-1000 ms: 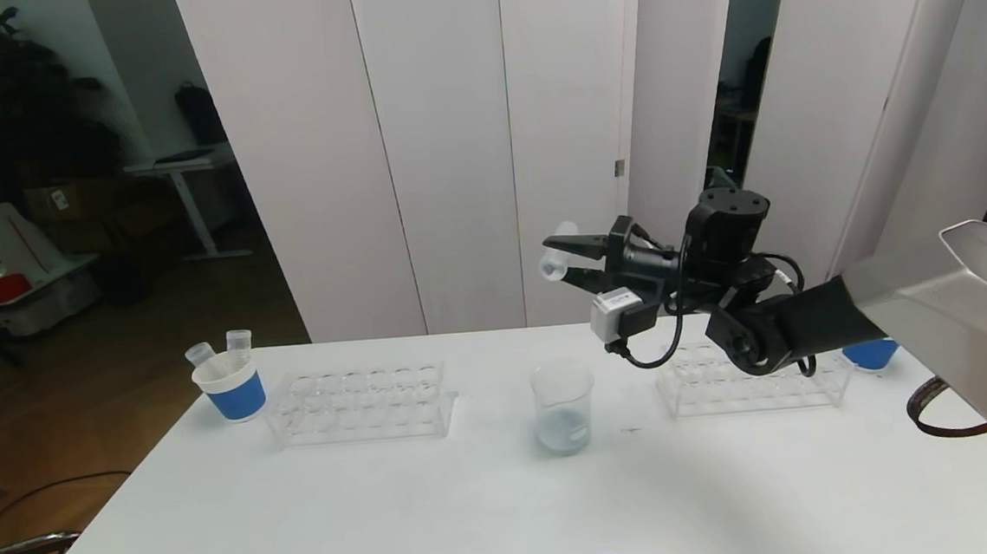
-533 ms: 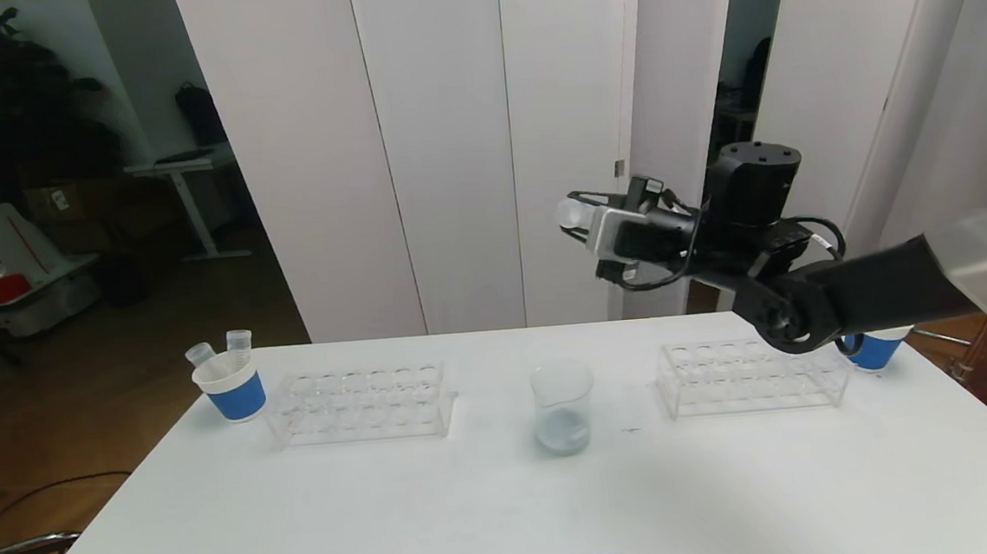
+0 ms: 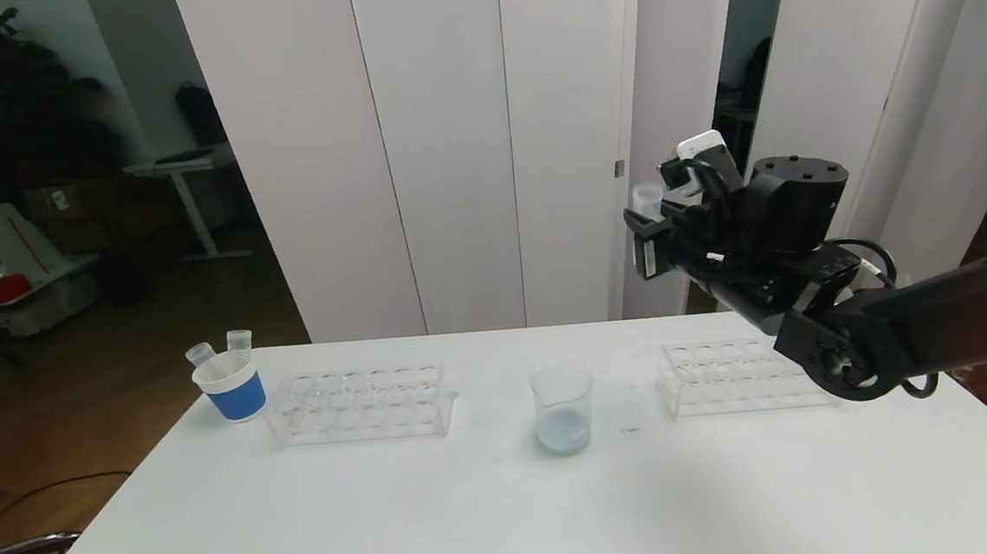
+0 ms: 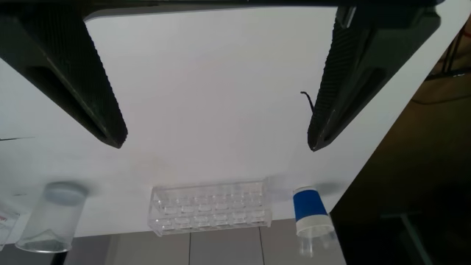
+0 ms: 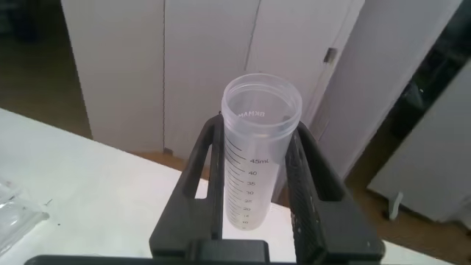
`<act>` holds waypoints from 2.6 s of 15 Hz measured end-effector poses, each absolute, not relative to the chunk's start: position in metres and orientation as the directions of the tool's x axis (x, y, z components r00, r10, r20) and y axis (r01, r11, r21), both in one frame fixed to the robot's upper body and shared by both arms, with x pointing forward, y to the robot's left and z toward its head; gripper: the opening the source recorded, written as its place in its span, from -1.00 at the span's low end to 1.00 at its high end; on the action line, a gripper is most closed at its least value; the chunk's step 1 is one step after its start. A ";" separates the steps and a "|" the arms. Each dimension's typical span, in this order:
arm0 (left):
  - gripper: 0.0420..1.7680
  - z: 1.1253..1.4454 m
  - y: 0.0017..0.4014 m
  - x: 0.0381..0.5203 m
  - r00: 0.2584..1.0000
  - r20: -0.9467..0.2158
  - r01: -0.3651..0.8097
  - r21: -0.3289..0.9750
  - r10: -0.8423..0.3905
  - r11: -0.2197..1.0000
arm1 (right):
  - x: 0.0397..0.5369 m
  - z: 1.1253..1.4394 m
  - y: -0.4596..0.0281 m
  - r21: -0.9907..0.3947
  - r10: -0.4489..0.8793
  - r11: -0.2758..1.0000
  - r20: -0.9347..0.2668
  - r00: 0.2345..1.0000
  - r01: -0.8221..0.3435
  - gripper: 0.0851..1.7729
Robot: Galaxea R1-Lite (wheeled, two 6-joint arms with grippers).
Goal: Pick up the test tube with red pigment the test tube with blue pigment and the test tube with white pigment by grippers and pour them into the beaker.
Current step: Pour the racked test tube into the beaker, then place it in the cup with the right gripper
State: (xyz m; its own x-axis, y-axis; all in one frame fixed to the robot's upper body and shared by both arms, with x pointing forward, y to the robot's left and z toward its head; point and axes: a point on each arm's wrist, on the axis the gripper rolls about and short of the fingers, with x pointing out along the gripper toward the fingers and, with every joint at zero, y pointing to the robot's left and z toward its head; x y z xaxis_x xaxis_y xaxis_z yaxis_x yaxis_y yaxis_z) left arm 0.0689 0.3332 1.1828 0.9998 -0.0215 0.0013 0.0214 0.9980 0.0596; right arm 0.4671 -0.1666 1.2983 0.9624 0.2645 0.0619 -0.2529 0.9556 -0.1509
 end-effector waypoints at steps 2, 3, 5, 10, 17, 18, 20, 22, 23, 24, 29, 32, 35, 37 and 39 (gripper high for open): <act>0.98 1.183 0.333 0.069 1.000 0.001 0.021 0.060 -0.021 0.998 | 0.460 1.290 -0.184 -0.108 0.165 0.981 0.038 0.986 -0.160 -0.42; 0.98 1.183 0.333 0.069 1.000 0.001 0.021 0.060 -0.021 0.998 | 0.456 1.285 -0.193 -0.107 0.133 0.986 0.032 0.991 -0.129 -0.42; 0.98 1.183 0.333 0.069 1.000 0.001 0.021 0.060 -0.021 0.998 | 0.446 1.285 -0.211 -0.124 0.080 0.990 0.080 0.994 -0.070 -0.42; 0.98 1.183 0.333 0.069 1.000 0.001 0.021 0.059 -0.021 0.998 | 0.435 1.300 -0.277 -0.150 0.008 0.989 0.133 0.991 0.012 -0.42; 0.98 1.183 0.333 0.069 1.000 0.001 0.021 0.060 -0.021 0.998 | 0.416 1.311 -0.363 -0.076 -0.134 0.986 0.153 0.979 0.147 -0.42; 0.98 1.183 0.333 0.069 1.000 0.001 0.021 0.059 -0.021 0.998 | 0.415 1.313 -0.368 -0.067 -0.137 0.987 0.159 0.978 0.149 -0.42; 0.98 1.183 0.333 0.069 1.000 0.001 0.021 0.060 -0.021 0.998 | 0.413 1.312 -0.380 -0.038 -0.139 0.988 0.155 0.978 0.147 -0.42; 0.98 1.183 0.333 0.069 1.000 0.001 0.021 0.060 -0.021 0.998 | 0.411 1.311 -0.400 -0.025 -0.161 0.986 0.154 0.975 0.166 -0.42; 0.98 1.183 0.333 0.069 1.000 0.001 0.021 0.059 -0.021 0.998 | 0.412 1.310 -0.412 -0.023 -0.173 0.984 0.152 0.973 0.178 -0.42; 0.98 1.183 0.333 0.069 1.000 0.001 0.021 0.060 -0.021 0.998 | 0.414 1.309 -0.423 -0.010 -0.193 0.980 0.153 0.969 0.197 -0.42; 0.98 1.183 0.333 0.069 1.000 0.002 0.021 0.060 -0.021 0.998 | 0.437 1.297 -0.459 0.018 -0.257 0.966 0.164 0.952 0.258 -0.42; 0.98 1.183 0.333 0.069 1.000 0.001 0.021 0.060 -0.021 0.998 | 0.451 1.280 -0.472 0.015 -0.272 0.962 0.135 0.953 0.273 -0.42; 0.98 1.183 0.333 0.069 1.000 0.001 0.021 0.059 -0.021 0.998 | 0.467 1.261 -0.480 -0.035 -0.279 0.957 0.145 0.949 0.287 -0.42; 0.98 1.183 0.333 0.069 1.000 0.001 0.021 0.060 -0.021 0.998 | 0.478 1.244 -0.484 -0.126 -0.283 0.944 0.162 0.945 0.304 -0.42; 0.98 1.183 0.333 0.069 1.000 0.001 0.021 0.059 -0.021 0.998 | 0.487 1.226 -0.485 -0.133 -0.278 0.943 0.184 0.943 0.304 -0.42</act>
